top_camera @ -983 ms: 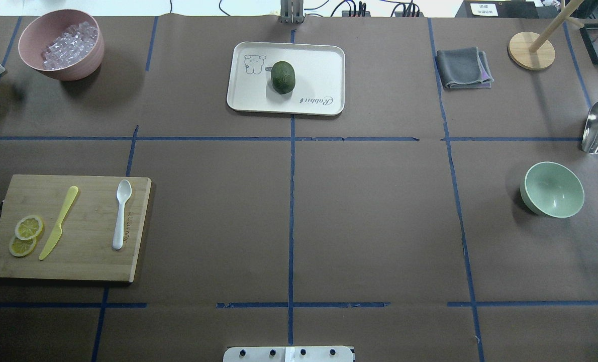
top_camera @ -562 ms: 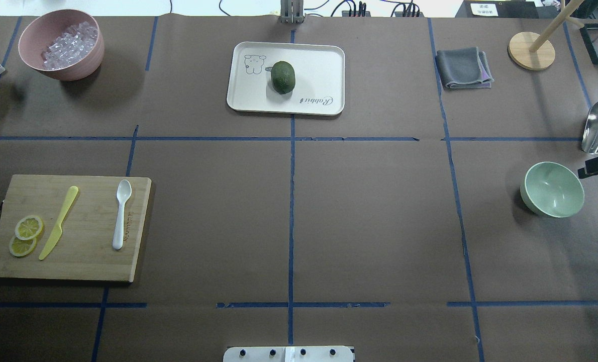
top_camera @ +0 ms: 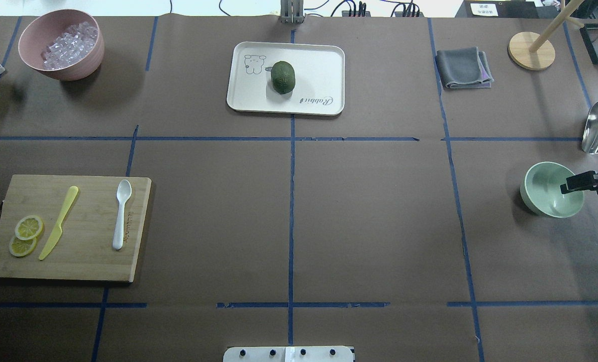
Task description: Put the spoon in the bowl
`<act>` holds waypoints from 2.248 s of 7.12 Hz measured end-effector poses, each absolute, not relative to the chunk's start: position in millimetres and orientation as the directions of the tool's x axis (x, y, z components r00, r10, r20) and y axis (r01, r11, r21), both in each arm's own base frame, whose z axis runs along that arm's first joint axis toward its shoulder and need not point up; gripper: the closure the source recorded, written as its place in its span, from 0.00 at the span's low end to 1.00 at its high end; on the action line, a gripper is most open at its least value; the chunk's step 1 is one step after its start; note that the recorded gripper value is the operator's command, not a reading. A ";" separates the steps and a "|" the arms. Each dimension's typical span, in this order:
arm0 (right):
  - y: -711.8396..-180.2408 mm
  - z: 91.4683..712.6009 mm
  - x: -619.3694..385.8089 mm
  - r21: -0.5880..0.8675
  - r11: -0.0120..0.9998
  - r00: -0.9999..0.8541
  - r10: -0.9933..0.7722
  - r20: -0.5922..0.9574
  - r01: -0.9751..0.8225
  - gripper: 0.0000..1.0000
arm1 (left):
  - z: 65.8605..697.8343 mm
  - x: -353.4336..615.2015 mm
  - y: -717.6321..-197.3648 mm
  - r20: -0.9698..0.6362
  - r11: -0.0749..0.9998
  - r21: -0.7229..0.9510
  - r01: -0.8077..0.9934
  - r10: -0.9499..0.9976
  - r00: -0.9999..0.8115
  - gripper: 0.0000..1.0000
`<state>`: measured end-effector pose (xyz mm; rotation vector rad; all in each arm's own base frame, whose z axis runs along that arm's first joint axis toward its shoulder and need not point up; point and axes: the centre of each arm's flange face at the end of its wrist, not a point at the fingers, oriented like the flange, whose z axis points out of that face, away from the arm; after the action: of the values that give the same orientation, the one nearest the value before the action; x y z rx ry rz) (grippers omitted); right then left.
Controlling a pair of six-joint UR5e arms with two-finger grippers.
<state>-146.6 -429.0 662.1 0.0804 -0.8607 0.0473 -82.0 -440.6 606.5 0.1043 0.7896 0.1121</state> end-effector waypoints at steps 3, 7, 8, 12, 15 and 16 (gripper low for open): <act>-427.4 656.6 -146.6 0.051 0.996 0.639 0.007 0.769 -0.072 1.00 | 606.9 -82.0 -440.6 -0.702 0.989 0.134 -0.061 0.138 0.699 0.00; -435.8 541.8 -150.3 0.065 0.993 0.484 -0.007 0.875 -0.103 1.00 | 605.6 -81.3 -440.4 -0.709 0.989 0.136 -0.059 0.139 0.692 0.00; -449.6 482.0 -176.0 0.030 0.991 0.414 0.028 0.910 -0.133 1.00 | 605.4 -81.0 -440.2 -0.712 0.989 0.136 -0.059 0.139 0.689 0.00; -453.4 267.7 -384.7 -0.072 0.985 0.441 0.135 0.887 -0.157 1.00 | 610.5 -80.6 -435.3 -0.715 0.991 0.124 -0.058 0.130 0.687 0.00; -393.2 206.8 -498.2 -0.058 0.983 0.540 0.146 0.829 -0.177 0.99 | 613.6 -80.5 -433.1 -0.716 0.991 0.118 -0.058 0.125 0.687 0.00; -386.8 209.9 -516.3 -0.055 0.983 0.555 0.145 0.819 -0.175 0.99 | 614.2 -80.5 -432.5 -0.717 0.992 0.116 -0.058 0.124 0.686 0.00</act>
<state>-516.3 -386.8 209.9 0.0343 -0.9636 0.1893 -80.5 -432.5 614.2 0.0863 0.8082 0.1024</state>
